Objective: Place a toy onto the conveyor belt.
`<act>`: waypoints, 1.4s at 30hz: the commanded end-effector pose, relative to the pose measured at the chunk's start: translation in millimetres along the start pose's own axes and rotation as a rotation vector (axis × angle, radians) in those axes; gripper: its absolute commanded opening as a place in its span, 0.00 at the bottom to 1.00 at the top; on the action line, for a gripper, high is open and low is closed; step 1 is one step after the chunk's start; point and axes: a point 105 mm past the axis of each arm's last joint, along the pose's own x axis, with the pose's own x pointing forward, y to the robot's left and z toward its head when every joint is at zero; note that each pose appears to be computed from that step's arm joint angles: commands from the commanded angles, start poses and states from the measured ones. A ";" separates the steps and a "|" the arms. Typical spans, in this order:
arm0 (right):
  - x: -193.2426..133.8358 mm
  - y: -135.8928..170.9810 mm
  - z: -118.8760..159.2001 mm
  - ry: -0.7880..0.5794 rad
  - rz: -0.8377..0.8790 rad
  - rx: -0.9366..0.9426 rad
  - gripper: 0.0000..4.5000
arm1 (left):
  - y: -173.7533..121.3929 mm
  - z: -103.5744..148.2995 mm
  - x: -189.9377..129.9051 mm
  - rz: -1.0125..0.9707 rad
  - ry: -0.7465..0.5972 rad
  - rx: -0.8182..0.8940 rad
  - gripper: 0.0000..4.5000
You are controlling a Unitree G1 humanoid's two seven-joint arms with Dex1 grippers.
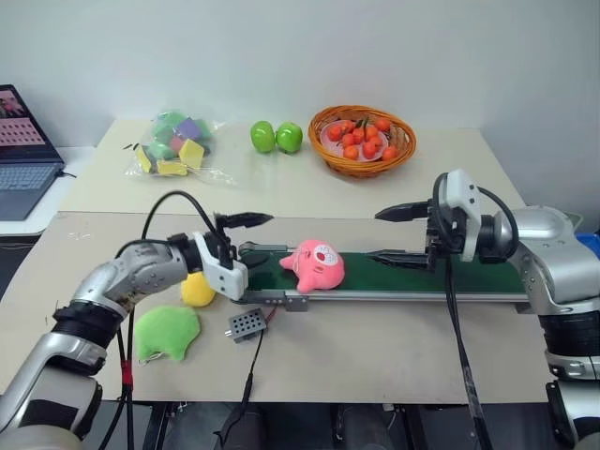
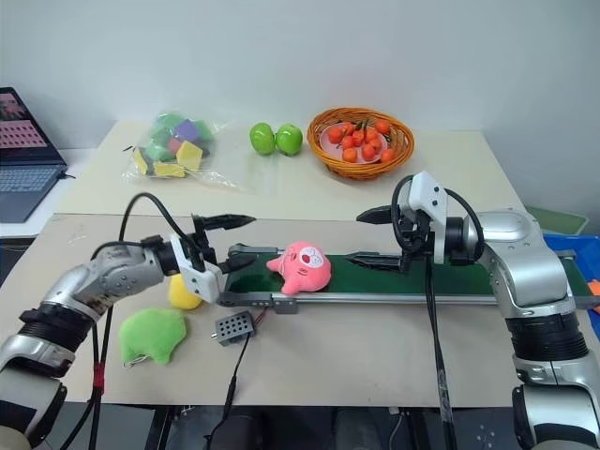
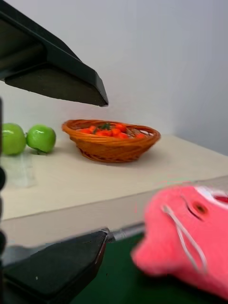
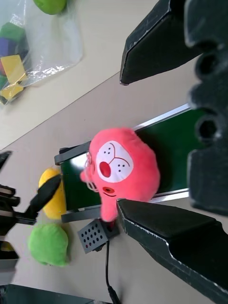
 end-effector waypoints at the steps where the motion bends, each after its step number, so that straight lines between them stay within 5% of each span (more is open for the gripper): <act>1: -5.4 -4.6 13.3 -0.026 -0.020 -0.050 1.00 | 27.9 -13.4 -4.8 0.083 0.054 -0.372 0.99; 5: -4.3 -4.9 13.7 -0.027 -0.018 -0.053 1.00 | 36.6 -3.5 -1.7 0.051 -0.005 -0.831 0.99; 11: -9.0 -7.0 16.3 -0.018 -0.032 -0.065 1.00 | 55.4 27.5 -9.8 -0.059 -0.135 -1.196 0.99; 42: -21.8 -5.2 19.1 -0.043 -0.147 -0.043 1.00 | 76.2 14.5 -18.0 -0.031 -0.045 -1.204 0.99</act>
